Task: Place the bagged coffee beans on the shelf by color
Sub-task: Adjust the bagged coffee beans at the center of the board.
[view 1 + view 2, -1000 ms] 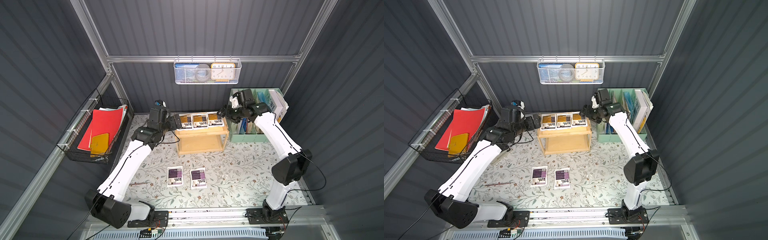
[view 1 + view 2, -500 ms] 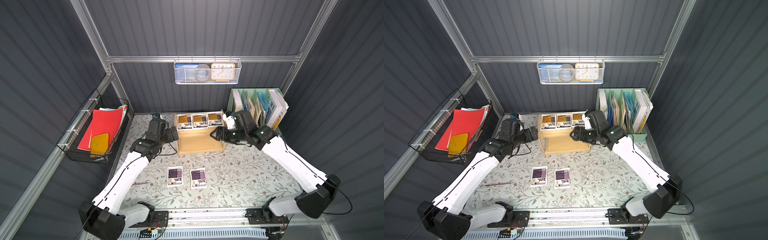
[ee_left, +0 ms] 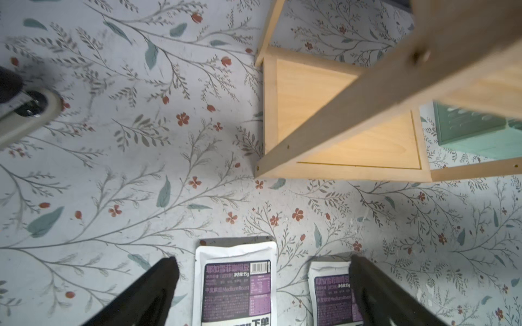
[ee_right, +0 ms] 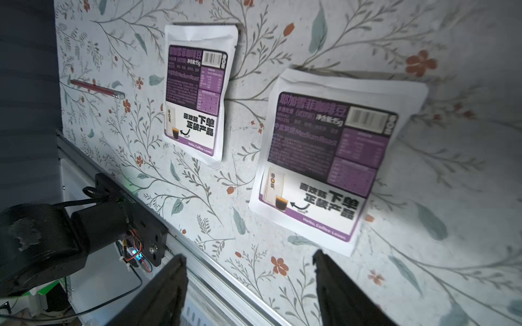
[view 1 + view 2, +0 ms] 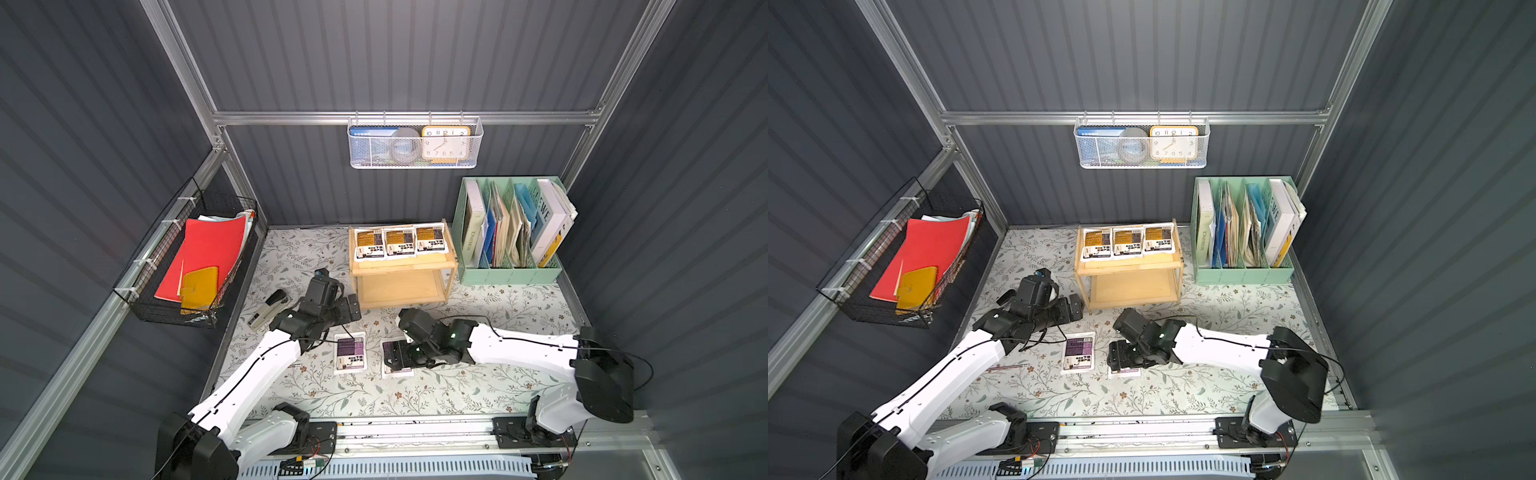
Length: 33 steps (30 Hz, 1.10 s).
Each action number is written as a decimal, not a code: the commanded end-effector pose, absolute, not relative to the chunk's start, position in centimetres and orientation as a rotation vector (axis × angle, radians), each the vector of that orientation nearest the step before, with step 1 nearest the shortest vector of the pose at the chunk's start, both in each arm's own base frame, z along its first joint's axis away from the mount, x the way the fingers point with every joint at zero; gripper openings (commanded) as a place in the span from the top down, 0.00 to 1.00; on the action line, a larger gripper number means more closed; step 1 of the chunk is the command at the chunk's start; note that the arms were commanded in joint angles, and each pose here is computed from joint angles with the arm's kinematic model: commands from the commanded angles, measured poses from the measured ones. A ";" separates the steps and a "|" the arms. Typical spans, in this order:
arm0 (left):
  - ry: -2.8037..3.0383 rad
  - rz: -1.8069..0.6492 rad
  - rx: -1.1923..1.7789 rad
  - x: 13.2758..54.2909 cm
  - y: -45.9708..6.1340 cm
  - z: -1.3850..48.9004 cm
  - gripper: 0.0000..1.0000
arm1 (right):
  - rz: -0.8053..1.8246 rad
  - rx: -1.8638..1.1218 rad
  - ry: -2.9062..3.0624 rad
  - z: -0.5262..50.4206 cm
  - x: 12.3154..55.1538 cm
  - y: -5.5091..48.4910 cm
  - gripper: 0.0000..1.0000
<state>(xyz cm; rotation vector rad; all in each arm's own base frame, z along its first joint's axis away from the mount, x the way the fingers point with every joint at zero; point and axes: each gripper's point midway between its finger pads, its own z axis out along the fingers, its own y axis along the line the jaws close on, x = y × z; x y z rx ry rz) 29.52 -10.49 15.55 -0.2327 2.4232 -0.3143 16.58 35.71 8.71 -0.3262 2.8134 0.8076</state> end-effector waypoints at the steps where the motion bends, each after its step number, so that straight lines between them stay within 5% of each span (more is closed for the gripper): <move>1: 2.375 -0.409 -0.270 29.5 -12.3 15.6 0.00 | 0.819 -0.305 2.783 8.4 16.9 37.7 0.26; 20: 2.419 -0.433 -0.216 28.6 -13.8 13.6 0.00 | 0.591 -0.067 2.885 1.4 18.9 32.1 0.27; 33: 2.484 -0.463 -0.135 28.4 -16.2 11.4 0.00 | 0.629 0.128 2.830 3.7 21.5 25.5 0.27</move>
